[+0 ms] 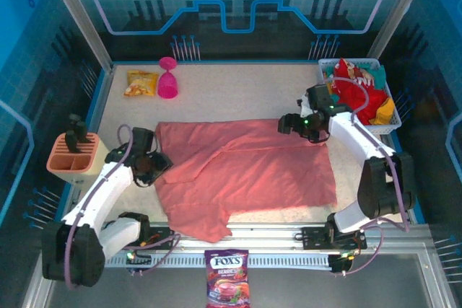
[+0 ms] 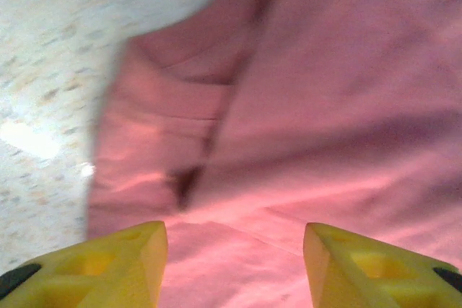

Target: Fold and stack the t-shirts

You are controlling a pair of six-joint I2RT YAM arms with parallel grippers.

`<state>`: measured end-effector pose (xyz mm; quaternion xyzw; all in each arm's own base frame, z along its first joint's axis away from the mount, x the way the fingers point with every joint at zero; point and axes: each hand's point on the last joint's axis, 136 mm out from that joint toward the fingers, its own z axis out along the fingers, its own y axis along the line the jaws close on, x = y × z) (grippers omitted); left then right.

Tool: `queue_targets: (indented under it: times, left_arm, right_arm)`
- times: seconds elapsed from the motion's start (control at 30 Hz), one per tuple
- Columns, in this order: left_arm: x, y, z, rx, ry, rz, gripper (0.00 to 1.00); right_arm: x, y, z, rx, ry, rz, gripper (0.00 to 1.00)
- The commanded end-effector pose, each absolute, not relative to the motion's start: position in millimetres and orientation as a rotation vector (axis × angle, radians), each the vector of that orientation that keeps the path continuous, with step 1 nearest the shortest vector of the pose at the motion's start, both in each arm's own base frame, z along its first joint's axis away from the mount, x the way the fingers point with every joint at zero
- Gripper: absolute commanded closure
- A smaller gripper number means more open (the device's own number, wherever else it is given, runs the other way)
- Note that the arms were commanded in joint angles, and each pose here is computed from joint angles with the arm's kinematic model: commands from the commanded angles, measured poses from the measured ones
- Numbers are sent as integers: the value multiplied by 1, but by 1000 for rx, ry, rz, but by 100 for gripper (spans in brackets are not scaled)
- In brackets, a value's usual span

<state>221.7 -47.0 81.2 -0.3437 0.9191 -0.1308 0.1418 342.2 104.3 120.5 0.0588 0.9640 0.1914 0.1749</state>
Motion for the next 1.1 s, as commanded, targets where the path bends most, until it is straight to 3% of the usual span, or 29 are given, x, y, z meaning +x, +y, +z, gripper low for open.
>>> queue_targets:
  times: [0.0, 0.4, 0.47, 0.63, 1.07]
  left_arm:
    - [246, -72, 109, -787, 2623, -357, 53]
    - [282, -193, 84, -204, 2795, -164, 82]
    - [284, -203, 71, -144, 2831, -145, 83]
    - [290, -200, 48, -24, 2903, 2, 84]
    - [306, -162, 37, -64, 2934, 77, 85]
  right_arm:
    - [331, 89, 128, 224, 2722, 581, 16]
    - [324, 69, 138, 307, 2676, 647, 16]
    - [323, 67, 139, 311, 2671, 650, 16]
    - [322, 62, 141, 320, 2669, 656, 16]
    - [321, 62, 137, 342, 2666, 690, 17]
